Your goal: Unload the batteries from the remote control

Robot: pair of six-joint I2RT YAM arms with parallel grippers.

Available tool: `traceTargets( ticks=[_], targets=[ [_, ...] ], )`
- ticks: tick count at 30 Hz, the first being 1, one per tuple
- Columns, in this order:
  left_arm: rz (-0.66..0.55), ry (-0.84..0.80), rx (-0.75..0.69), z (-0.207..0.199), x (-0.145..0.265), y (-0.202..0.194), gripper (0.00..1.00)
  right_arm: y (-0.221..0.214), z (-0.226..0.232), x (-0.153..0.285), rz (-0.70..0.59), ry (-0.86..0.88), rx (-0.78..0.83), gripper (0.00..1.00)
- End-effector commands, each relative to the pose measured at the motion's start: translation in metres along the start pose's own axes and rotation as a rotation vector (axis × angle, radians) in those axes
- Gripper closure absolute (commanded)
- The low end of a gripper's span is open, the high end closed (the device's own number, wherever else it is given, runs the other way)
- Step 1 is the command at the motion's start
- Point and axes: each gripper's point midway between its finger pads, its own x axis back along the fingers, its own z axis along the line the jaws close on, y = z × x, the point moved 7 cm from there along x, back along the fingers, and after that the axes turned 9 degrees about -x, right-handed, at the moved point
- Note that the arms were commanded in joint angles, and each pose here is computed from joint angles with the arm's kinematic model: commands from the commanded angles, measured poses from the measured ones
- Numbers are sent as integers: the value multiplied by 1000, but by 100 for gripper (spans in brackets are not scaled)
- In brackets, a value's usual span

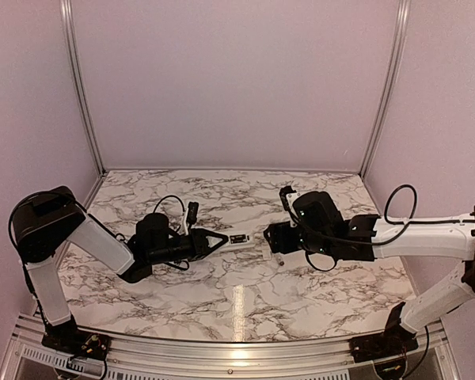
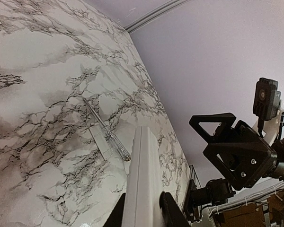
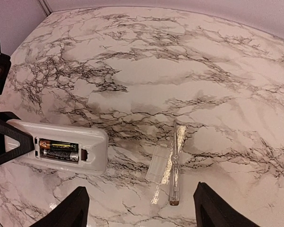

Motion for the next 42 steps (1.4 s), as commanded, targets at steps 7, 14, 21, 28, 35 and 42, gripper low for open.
traceTargets(
  ticks=[7,14,21,28,35,42],
  targets=[
    [58,129,-11,15,-16,-15,100,-13,-18,-11,77,-20,8,25],
    [156,177,-2,25,-26,-28,100,-17,-25,-26,83,-14,20,25],
    [258,258,19,42,-35,-40,97,-14,-34,-31,70,22,29,25],
    [300,384,-13,55,-34,-43,72,-15,-34,-33,54,51,59,25],
    [329,425,-48,57,-32,-42,43,-16,-40,-32,49,85,46,25],
    [338,507,-94,63,-30,-39,36,-22,-40,-37,72,94,57,25]
  ],
)
